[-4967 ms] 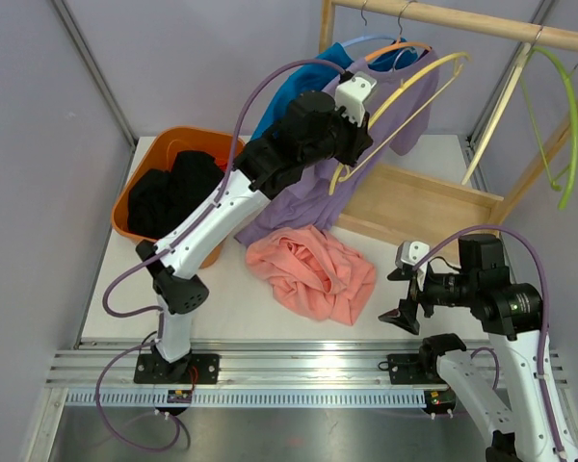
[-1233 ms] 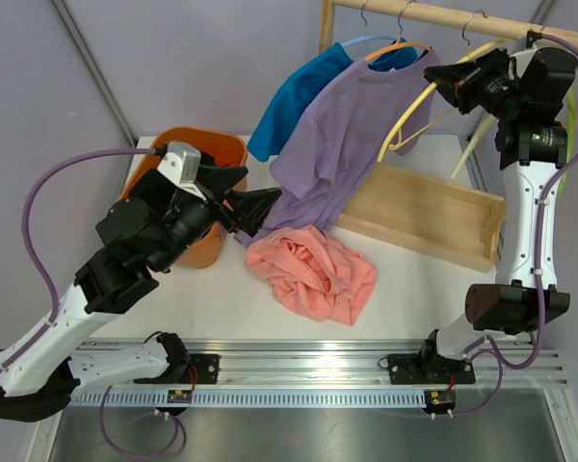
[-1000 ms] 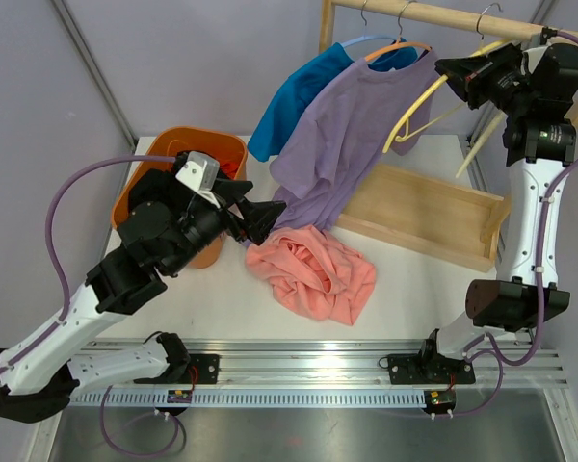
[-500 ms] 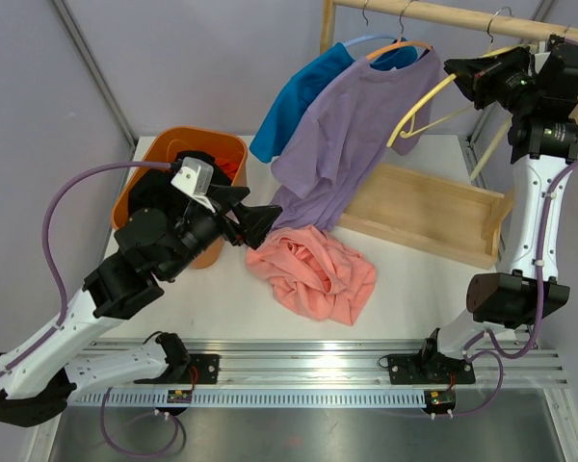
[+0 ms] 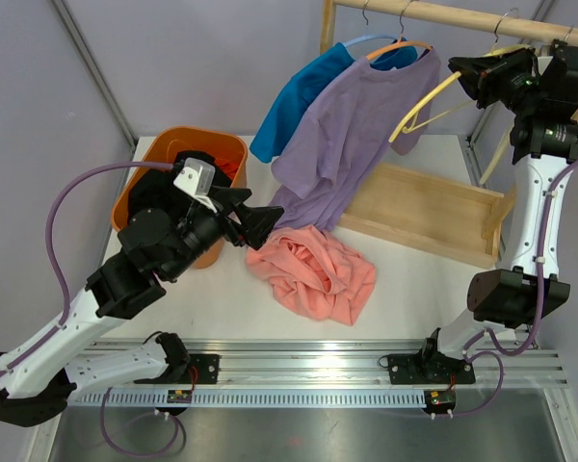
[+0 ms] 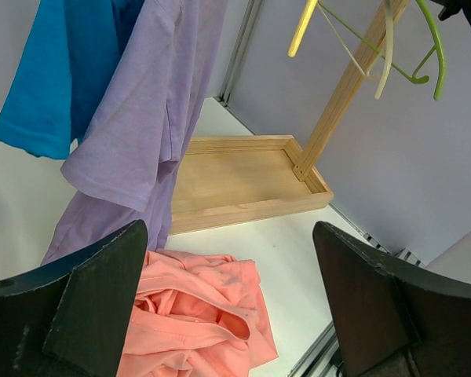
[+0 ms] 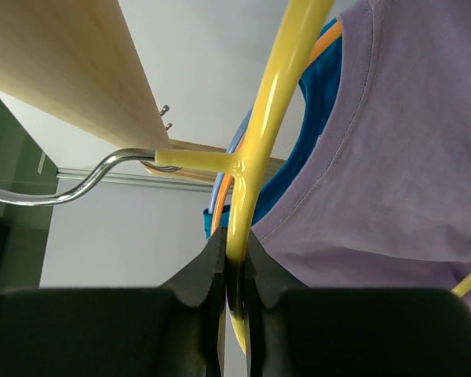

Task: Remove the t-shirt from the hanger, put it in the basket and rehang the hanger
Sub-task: Hang the hanger back to the clothesline with the right arm, then place the tshirt into the basket

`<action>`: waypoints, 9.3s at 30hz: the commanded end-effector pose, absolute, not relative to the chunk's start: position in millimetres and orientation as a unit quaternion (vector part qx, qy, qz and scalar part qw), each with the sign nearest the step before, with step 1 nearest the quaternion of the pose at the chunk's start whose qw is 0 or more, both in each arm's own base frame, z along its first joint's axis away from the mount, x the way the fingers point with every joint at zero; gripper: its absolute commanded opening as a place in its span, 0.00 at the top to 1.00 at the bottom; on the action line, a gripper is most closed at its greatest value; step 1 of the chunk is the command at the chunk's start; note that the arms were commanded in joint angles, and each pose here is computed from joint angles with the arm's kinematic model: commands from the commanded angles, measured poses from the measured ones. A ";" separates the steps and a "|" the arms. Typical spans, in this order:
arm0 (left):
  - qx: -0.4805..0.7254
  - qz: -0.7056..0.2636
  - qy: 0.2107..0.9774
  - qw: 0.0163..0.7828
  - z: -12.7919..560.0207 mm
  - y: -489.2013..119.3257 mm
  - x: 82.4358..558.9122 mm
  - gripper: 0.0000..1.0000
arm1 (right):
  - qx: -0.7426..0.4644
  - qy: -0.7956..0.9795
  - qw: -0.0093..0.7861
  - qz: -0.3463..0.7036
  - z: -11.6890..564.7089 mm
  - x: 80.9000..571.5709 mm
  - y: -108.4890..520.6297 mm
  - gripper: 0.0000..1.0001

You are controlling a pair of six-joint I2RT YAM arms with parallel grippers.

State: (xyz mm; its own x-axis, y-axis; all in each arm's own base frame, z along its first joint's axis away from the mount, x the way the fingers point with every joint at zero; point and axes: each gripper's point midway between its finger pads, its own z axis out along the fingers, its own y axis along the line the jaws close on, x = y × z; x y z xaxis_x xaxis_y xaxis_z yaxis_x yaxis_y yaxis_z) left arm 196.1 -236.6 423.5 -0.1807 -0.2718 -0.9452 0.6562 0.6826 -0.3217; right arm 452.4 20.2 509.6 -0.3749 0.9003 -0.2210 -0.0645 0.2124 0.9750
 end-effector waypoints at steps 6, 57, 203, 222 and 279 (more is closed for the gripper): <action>0.133 -0.401 0.649 0.633 438.9 -240.5 192.5 0.10 | 0.356 0.607 0.421 0.573 519.1 448.2 11.9 0.86; 0.142 -0.414 0.642 0.629 443.0 -248.4 191.0 0.07 | 0.369 0.576 0.422 0.595 536.2 426.0 -15.9 0.29; 0.272 -0.358 0.450 0.772 590.7 -401.8 377.0 1.00 | -0.277 0.738 0.477 0.388 312.0 168.2 104.4 0.00; 0.271 -0.342 0.498 0.749 562.1 -389.5 379.5 0.27 | -0.279 0.740 0.479 0.380 311.9 166.2 104.1 0.00; -0.057 -0.388 0.876 0.281 123.4 -311.5 205.4 1.00 | -0.236 0.770 0.504 0.311 280.1 195.2 82.0 0.01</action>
